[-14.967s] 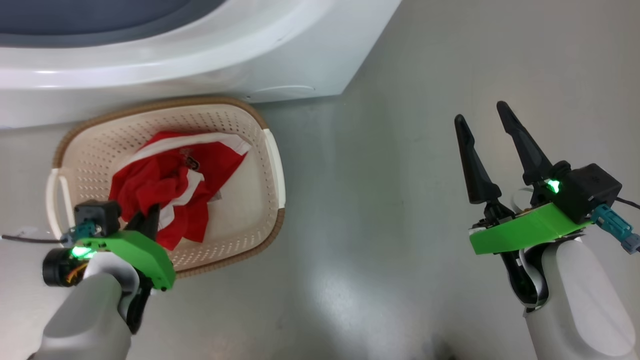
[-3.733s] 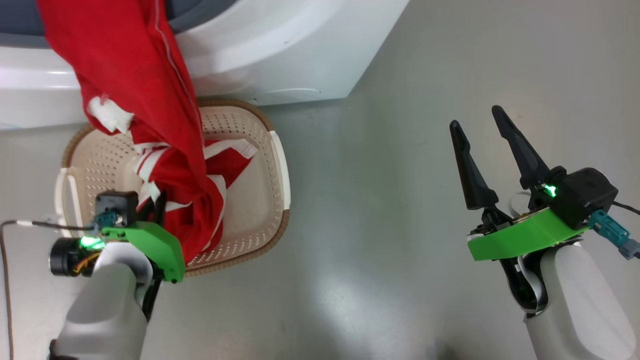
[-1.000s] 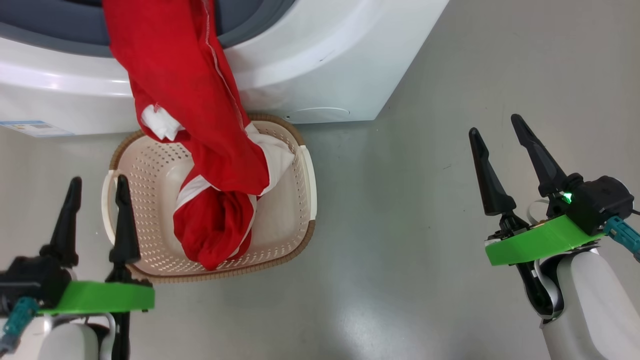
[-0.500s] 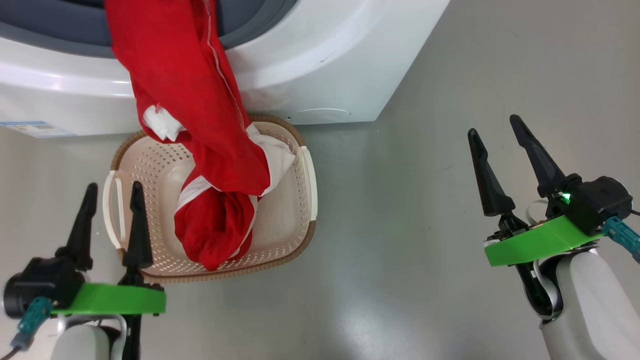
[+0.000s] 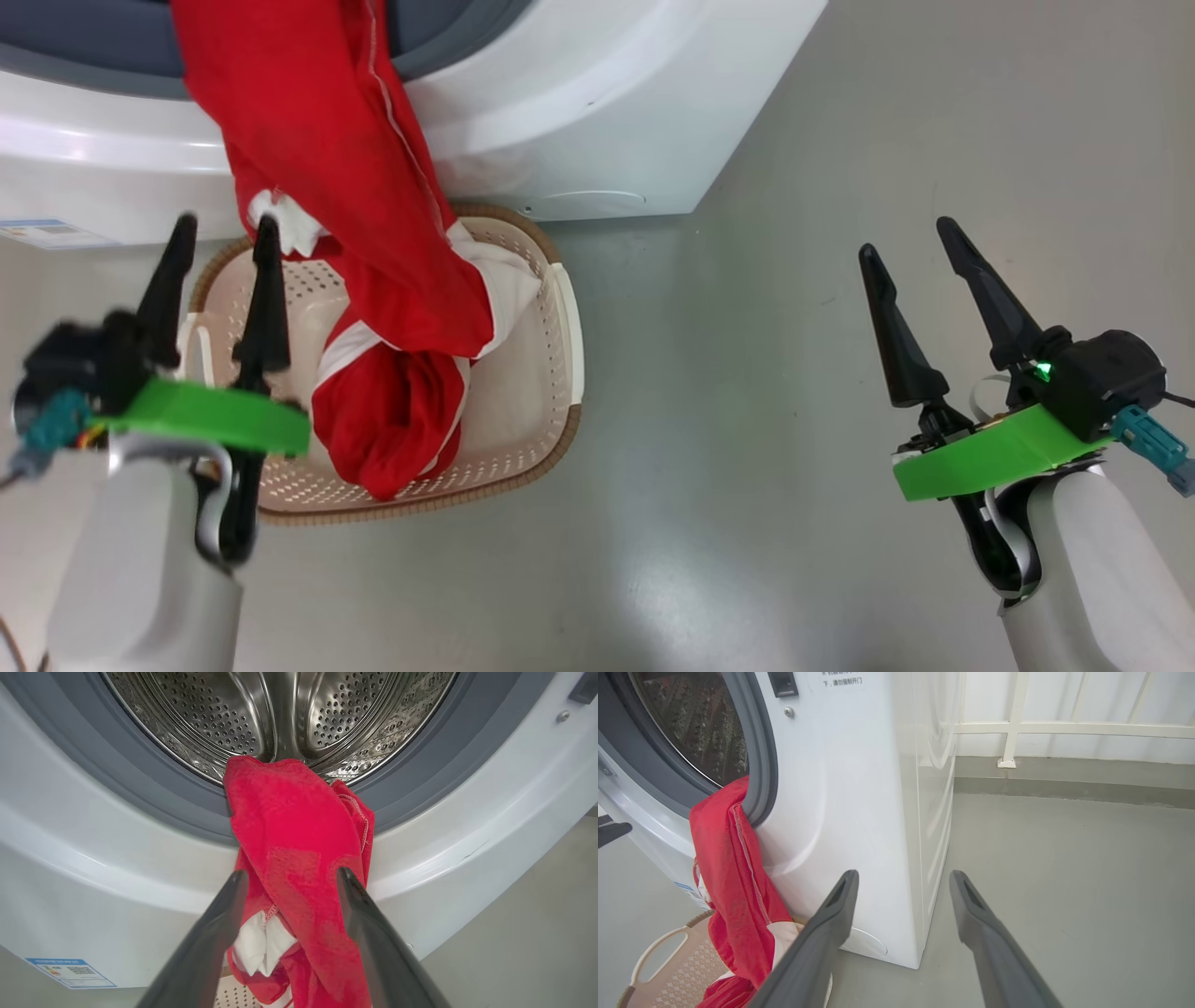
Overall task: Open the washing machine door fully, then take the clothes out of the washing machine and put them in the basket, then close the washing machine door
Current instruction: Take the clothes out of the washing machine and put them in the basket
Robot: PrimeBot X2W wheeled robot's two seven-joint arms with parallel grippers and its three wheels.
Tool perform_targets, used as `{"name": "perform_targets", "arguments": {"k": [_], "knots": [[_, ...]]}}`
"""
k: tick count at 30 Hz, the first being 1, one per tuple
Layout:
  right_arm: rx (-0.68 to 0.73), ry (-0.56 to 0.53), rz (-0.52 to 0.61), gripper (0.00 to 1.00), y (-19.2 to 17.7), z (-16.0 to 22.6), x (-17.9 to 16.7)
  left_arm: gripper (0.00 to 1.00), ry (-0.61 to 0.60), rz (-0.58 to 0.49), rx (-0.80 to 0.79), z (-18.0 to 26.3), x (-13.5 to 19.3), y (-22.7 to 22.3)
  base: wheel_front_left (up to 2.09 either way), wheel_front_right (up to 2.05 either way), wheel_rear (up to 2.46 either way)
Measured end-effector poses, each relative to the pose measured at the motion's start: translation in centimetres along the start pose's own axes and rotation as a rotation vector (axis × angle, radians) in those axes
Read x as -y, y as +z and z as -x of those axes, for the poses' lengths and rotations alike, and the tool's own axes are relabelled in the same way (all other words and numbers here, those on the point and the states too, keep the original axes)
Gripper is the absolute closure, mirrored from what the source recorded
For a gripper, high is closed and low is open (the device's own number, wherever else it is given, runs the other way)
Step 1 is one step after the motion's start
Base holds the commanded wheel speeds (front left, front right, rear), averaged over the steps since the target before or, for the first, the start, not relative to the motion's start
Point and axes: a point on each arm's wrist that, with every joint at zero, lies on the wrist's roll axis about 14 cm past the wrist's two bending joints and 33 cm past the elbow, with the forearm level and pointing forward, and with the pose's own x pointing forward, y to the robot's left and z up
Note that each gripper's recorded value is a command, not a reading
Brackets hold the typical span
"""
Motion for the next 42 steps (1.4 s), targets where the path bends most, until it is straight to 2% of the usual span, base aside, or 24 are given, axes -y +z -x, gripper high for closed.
{"name": "perform_targets", "arguments": {"k": [6, 15, 23, 33, 34, 35, 37, 38, 39, 42], "knots": [[-0.017, -0.003, -0.004, 0.0, -0.7, 0.1, 0.0, 0.0, -0.042, 0.031, -0.052, -2.7, 0.9, -1.2, 0.0, 0.0, 0.0], [-0.035, -0.018, -0.003, 0.0, -1.4, 0.2, 0.6, 0.0, -0.026, 0.081, -0.165, -5.2, -0.4, -3.6, 0.0, 0.0, 0.0], [-0.037, -0.022, 0.0, 0.0, -1.7, -0.1, 0.8, 0.0, -0.017, 0.134, -0.223, -7.2, -1.3, -3.9, 0.0, 0.0, 0.0], [-0.036, -0.03, 0.008, 0.0, -1.7, -0.4, 1.3, 0.0, -0.065, 0.16, -0.275, -8.4, -0.5, -4.4, 0.0, 0.0, 0.0], [-0.037, -0.032, 0.008, 0.0, -1.7, -0.4, 1.3, 0.15, -0.072, 0.161, -0.279, -8.4, -0.3, -4.5, 0.0, 0.0, 0.0], [-0.037, -0.033, 0.008, 0.0, -1.7, -0.4, 1.4, 0.38, -0.078, 0.163, -0.281, -8.4, -0.2, -4.6, 0.0, 0.0, 0.0], [-0.037, -0.034, 0.007, 0.0, -1.8, -0.4, 1.4, 0.77, -0.089, 0.163, -0.276, -8.4, 0.0, -4.5, 0.0, 0.0, 0.0], [-0.037, -0.033, 0.008, 0.0, -1.8, -0.4, 1.4, 0.93, -0.093, 0.166, -0.274, -8.3, 0.1, -4.5, 0.0, 0.0, 0.0], [-0.038, -0.033, 0.009, 0.0, -1.8, -0.4, 1.3, 1.0, -0.094, 0.171, -0.273, -8.3, 0.1, -4.5, 0.0, 0.0, 0.0], [-0.037, -0.029, 0.011, 0.0, -1.9, -0.5, 1.2, 1.0, -0.104, 0.174, -0.272, -8.1, 0.3, -4.5, 0.0, 0.0, 0.0]]}}
